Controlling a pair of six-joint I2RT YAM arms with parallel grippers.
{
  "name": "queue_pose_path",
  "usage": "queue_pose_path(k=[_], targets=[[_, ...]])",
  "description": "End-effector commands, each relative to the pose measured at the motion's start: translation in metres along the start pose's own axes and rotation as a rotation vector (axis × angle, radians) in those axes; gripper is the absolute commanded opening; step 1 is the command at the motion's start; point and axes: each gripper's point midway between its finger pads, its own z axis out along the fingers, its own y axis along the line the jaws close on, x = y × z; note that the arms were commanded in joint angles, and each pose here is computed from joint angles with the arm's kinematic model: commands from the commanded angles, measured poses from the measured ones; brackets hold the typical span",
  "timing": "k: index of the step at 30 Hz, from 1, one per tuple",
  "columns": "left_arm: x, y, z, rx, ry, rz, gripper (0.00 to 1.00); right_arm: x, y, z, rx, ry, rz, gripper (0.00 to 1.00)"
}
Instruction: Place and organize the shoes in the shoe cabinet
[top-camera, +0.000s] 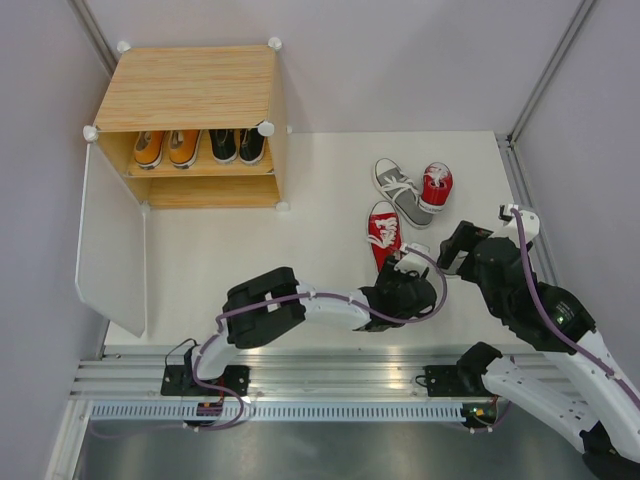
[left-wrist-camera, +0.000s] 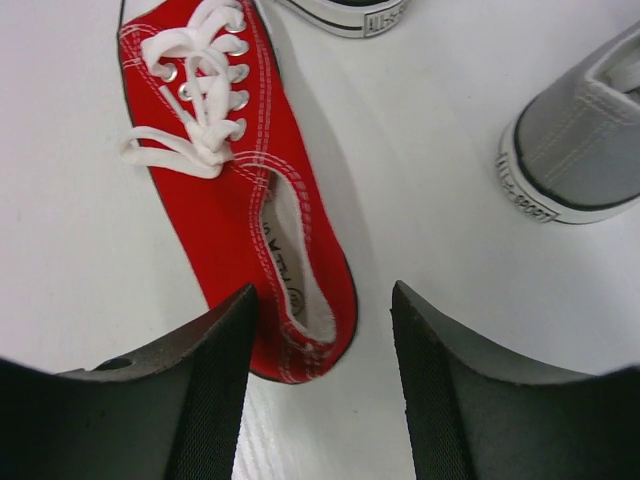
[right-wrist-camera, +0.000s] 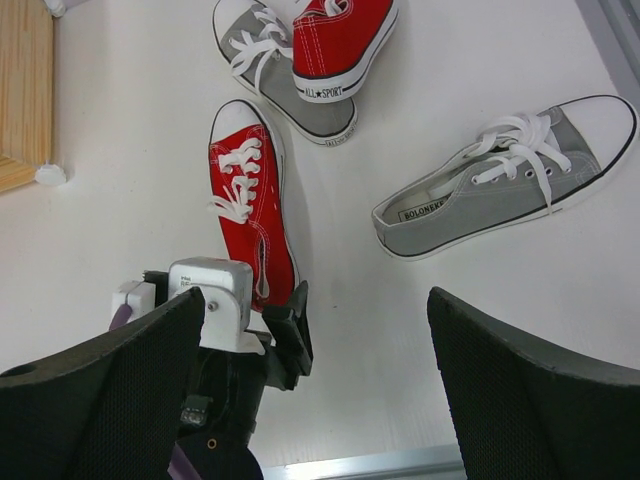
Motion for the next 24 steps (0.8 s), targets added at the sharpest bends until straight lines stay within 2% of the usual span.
queue_pose_path(k=[1, 8, 10, 11, 12, 14, 15, 19, 24], targets=[[0.010, 0.024, 0.012, -0.095, 0.032, 0.005, 0.60, -0.010, 0.001, -0.007, -0.016, -0.020, 0.000, 0.96], [0.035, 0.064, 0.009, -0.150, 0.103, -0.042, 0.59, -0.003, 0.003, -0.001, -0.021, -0.009, 0.001, 0.96], [0.036, 0.065, 0.007, -0.139, 0.112, -0.044, 0.53, -0.002, 0.004, 0.000, -0.024, -0.008, 0.001, 0.96], [0.039, 0.065, 0.007, -0.132, 0.119, -0.041, 0.49, -0.001, 0.004, 0.001, -0.021, -0.004, 0.000, 0.96], [0.039, 0.066, 0.006, -0.132, 0.120, -0.040, 0.36, -0.001, 0.005, 0.001, -0.023, -0.006, 0.002, 0.95], [0.037, 0.071, 0.003, -0.142, 0.115, -0.048, 0.17, 0.000, 0.007, 0.003, -0.027, -0.003, 0.002, 0.95], [0.035, 0.074, 0.002, -0.146, 0.110, -0.053, 0.05, 0.000, 0.007, 0.003, -0.027, -0.003, 0.002, 0.96], [0.020, 0.096, -0.005, -0.173, 0.088, -0.099, 0.02, 0.002, 0.008, 0.004, -0.029, -0.002, 0.004, 0.95], [0.020, 0.153, -0.015, -0.270, 0.083, -0.147, 0.02, 0.001, 0.009, 0.005, -0.033, -0.004, 0.007, 0.95]])
